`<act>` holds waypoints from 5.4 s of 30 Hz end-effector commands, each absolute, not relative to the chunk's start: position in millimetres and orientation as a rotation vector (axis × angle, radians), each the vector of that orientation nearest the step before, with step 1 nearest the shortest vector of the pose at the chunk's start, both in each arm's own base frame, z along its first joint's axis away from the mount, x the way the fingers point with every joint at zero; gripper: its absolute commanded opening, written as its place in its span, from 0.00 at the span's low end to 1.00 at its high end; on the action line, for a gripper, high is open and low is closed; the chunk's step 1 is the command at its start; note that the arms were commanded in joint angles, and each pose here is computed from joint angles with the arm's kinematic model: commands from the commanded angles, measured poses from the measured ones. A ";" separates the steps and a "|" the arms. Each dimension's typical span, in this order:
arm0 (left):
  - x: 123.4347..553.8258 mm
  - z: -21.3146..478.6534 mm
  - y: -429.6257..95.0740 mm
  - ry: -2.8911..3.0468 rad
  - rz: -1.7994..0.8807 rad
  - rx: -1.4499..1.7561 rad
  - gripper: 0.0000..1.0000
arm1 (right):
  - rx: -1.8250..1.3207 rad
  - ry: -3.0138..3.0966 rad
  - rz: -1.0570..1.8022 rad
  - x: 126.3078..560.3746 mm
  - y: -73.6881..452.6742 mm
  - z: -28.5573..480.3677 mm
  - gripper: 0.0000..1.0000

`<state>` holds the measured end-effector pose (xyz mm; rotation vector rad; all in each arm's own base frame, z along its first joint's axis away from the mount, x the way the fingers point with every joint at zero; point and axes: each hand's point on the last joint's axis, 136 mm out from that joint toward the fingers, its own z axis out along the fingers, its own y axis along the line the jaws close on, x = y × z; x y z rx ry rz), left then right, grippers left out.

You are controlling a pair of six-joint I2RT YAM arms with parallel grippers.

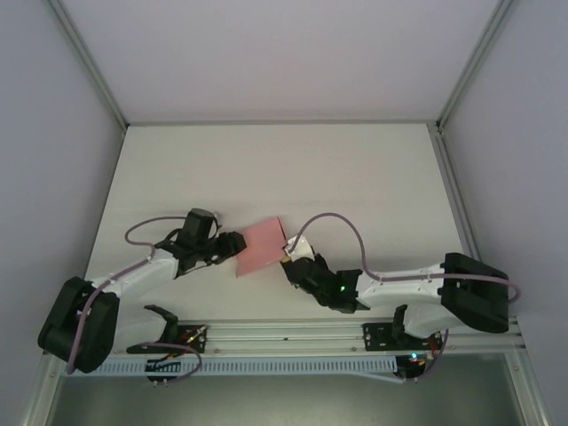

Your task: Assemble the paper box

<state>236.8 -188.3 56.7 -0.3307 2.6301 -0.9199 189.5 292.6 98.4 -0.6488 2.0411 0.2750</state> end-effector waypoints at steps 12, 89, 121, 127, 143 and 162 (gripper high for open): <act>258.8 32.6 -196.1 2.705 -0.777 -0.176 0.40 | -0.537 2.332 0.464 197.3 256.1 114.8 0.72; 351.8 125.4 -230.4 2.264 -1.300 0.159 0.75 | 0.117 2.549 1.373 319.0 288.8 112.3 0.37; 297.3 208.1 -314.3 1.731 0.031 1.653 1.00 | 1.110 2.666 1.928 318.0 226.2 222.1 0.27; 303.6 211.4 -317.6 1.697 0.049 1.633 0.92 | 1.103 2.620 1.966 320.5 227.0 229.8 0.29; 302.9 227.2 -320.8 1.605 0.009 1.655 0.35 | 0.812 2.490 1.520 326.7 170.4 238.5 0.70; 264.1 110.4 -268.8 2.148 -0.291 1.977 0.36 | -0.497 2.181 0.871 295.7 184.5 225.4 0.84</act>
